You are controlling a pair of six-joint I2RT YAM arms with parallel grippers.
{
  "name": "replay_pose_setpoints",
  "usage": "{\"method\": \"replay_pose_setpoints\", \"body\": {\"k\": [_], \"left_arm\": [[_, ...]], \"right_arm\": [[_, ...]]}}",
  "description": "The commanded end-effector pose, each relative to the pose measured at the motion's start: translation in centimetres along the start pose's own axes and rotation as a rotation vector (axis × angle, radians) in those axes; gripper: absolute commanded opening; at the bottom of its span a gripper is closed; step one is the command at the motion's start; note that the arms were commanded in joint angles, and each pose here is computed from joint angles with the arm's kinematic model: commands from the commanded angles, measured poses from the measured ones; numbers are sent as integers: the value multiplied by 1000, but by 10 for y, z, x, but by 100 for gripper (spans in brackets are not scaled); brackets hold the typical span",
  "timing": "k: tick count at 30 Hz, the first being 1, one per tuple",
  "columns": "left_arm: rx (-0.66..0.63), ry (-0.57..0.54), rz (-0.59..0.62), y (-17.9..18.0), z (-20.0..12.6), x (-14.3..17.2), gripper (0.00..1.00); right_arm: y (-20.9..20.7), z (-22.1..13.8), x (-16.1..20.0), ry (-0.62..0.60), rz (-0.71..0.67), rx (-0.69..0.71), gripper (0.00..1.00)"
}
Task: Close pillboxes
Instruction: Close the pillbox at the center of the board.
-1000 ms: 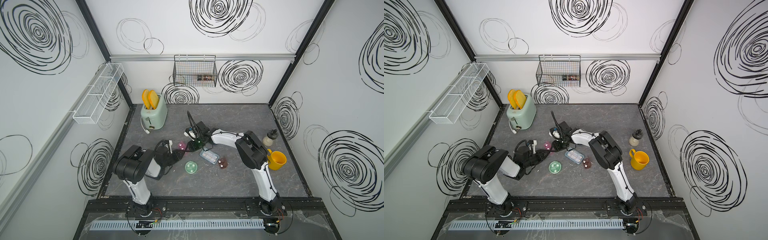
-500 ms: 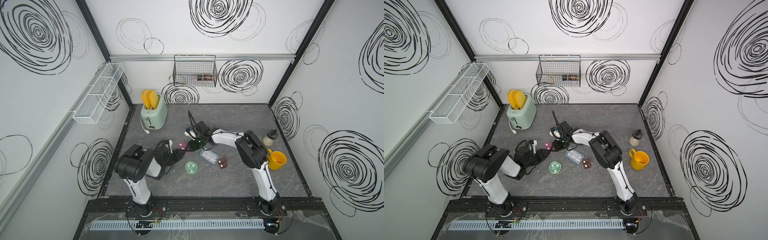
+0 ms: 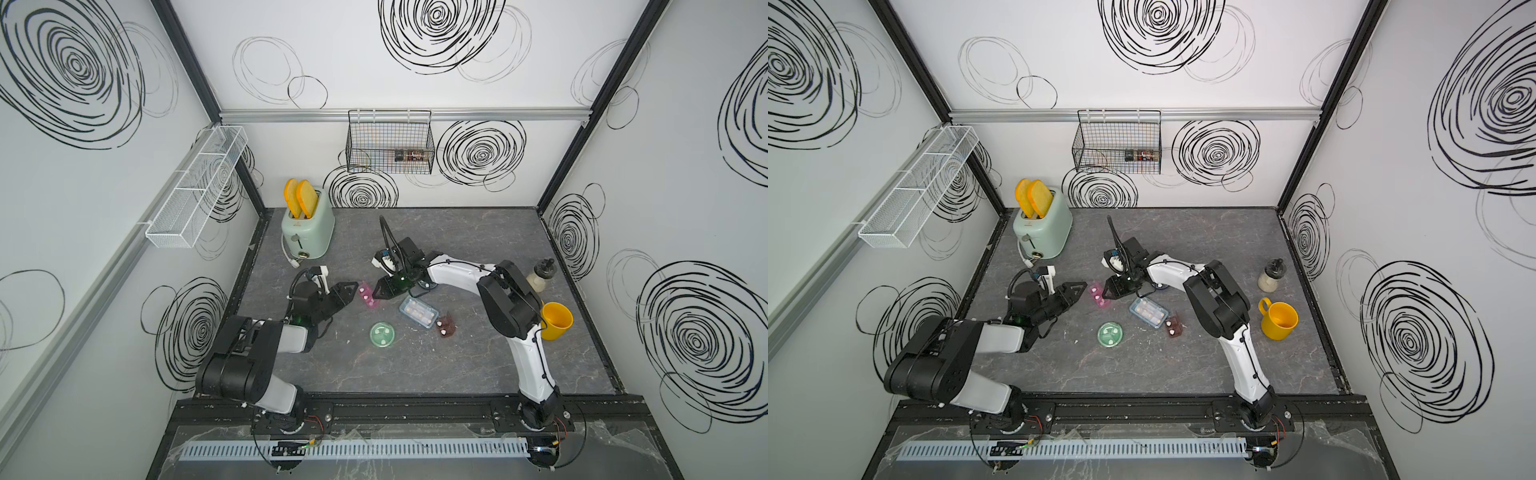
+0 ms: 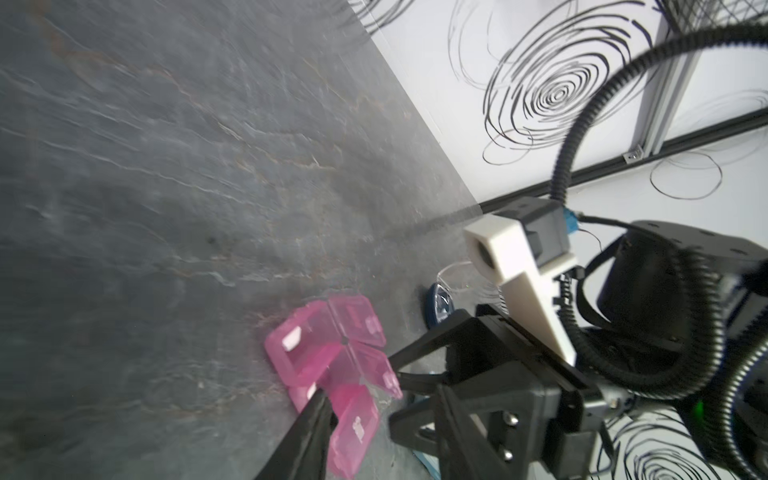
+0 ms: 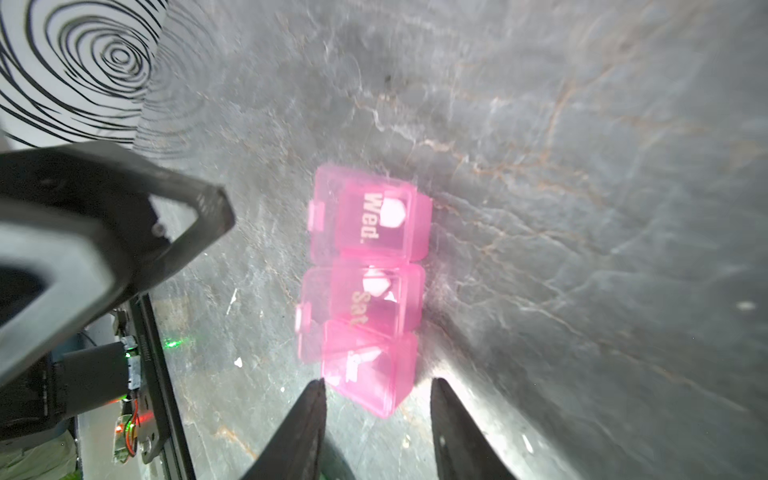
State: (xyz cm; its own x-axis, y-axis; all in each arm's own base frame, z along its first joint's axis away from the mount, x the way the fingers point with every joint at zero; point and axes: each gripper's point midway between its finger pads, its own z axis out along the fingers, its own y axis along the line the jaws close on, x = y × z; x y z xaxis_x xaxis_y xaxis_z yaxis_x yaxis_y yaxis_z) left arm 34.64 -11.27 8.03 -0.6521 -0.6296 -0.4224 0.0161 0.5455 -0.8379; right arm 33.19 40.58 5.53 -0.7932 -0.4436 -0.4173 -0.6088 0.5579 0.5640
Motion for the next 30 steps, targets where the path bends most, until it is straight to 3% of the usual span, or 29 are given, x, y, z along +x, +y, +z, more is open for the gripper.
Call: {"method": "replay_pose_setpoints", "body": {"k": [1,10,22,30], "left_arm": [[3,6,3,4,3,-5,46],[5,55,-10,8,15,16,47],[95,76,-99,1,14,36,46],[63,82,-82,6,15,41,43]], "right_arm": [[7,-21,-18,-56,-19,-23,46],[-13,-10,-38,-69,11,-5,42],[-5,12,-25,-15,-10,-31,42],[-1,15,-15,-4,-16,-38,42]]}}
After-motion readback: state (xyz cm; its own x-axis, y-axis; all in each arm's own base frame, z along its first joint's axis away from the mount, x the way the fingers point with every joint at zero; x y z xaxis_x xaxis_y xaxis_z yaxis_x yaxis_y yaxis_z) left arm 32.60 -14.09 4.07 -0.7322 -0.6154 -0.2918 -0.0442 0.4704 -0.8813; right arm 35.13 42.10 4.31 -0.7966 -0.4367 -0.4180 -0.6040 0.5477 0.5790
